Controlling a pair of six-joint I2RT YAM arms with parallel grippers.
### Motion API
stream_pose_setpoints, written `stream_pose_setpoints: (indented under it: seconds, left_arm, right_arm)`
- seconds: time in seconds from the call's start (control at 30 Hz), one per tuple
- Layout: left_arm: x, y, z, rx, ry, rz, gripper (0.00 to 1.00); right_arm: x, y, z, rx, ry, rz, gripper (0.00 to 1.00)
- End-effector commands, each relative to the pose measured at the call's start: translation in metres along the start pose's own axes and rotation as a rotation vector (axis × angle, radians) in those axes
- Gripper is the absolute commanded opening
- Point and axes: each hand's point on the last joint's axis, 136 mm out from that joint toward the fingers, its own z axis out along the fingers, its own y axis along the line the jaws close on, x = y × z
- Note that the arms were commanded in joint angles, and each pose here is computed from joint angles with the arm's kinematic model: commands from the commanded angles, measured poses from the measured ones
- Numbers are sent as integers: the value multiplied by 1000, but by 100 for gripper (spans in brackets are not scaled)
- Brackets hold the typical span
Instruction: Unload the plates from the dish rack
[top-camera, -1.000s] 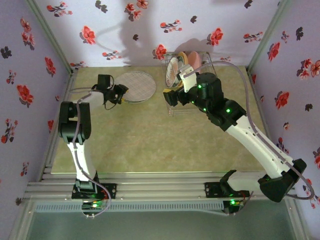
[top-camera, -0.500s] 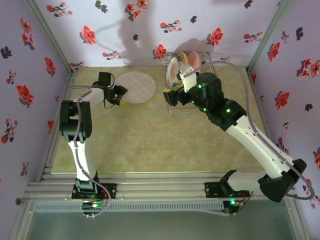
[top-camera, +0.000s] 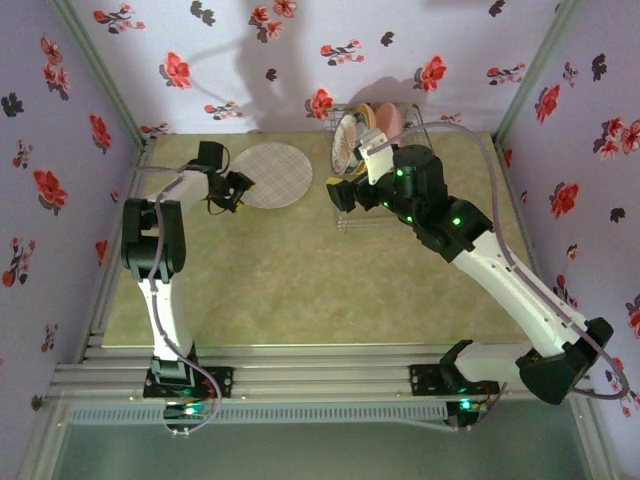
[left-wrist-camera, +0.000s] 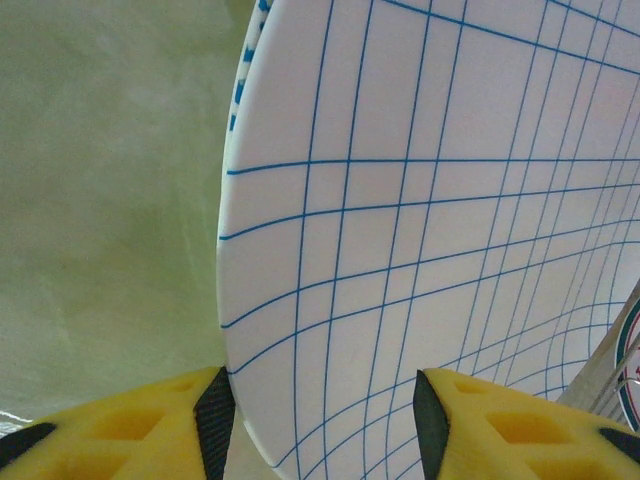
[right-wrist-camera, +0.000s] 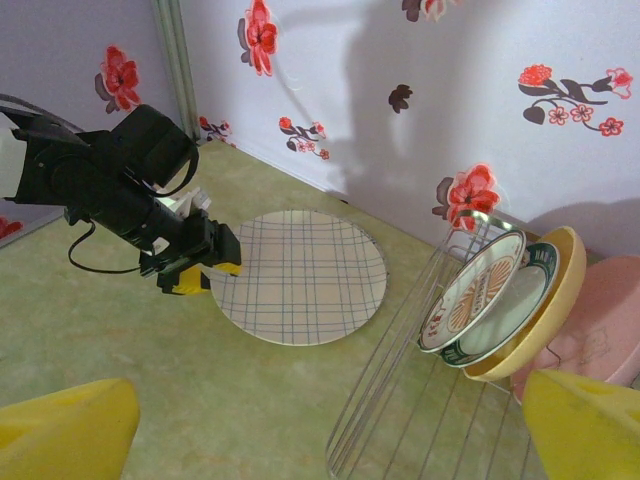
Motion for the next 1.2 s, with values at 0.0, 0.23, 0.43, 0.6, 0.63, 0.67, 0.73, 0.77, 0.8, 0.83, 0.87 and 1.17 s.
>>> stream_pose_setpoints:
  seconds: [0.0,0.23,0.43,0.6,0.63,0.67,0.73,0.77,0.8,0.83,0.87,1.17]
  left_arm:
    - [-8,1,0,-19,-8,32,54]
    - [-13,-3,-21,-37,-57,81,63]
    - [-13,-21,-65,-10,-141,120,67]
    - [-7,-46,-121,56,-242,148,68]
    - [-5,-54,-134,81,-263,159,68]
    - [-1,-62,-145,104,-275,172,68]
    - [8,-81,-172,170,-311,216,68]
    - [13,-90,-184,200,-325,239,68]
    - [20,-99,-196,234,-340,265,68]
    - [28,-108,-209,271,-354,295,68]
    - [34,-115,-221,303,-368,323,68]
    - [129,-158,-337,708,-628,652,64]
  right_arm:
    - [-18,0,-8,8,-46,28,99]
    - [-22,-18,-12,103,-49,36,99]
    - [-27,-74,-28,343,-44,73,99]
    - [-8,-156,-42,596,21,281,96]
    - [-5,-170,-42,628,32,341,93]
    - [1,-181,-40,650,51,383,91]
    - [13,-205,-32,706,96,450,87]
    - [18,-212,-26,724,114,465,87]
    - [23,-219,-18,736,135,469,86]
    - [29,-225,-8,743,156,470,86]
    - [33,-229,1,744,174,471,86]
    - [85,-255,90,747,358,455,83]
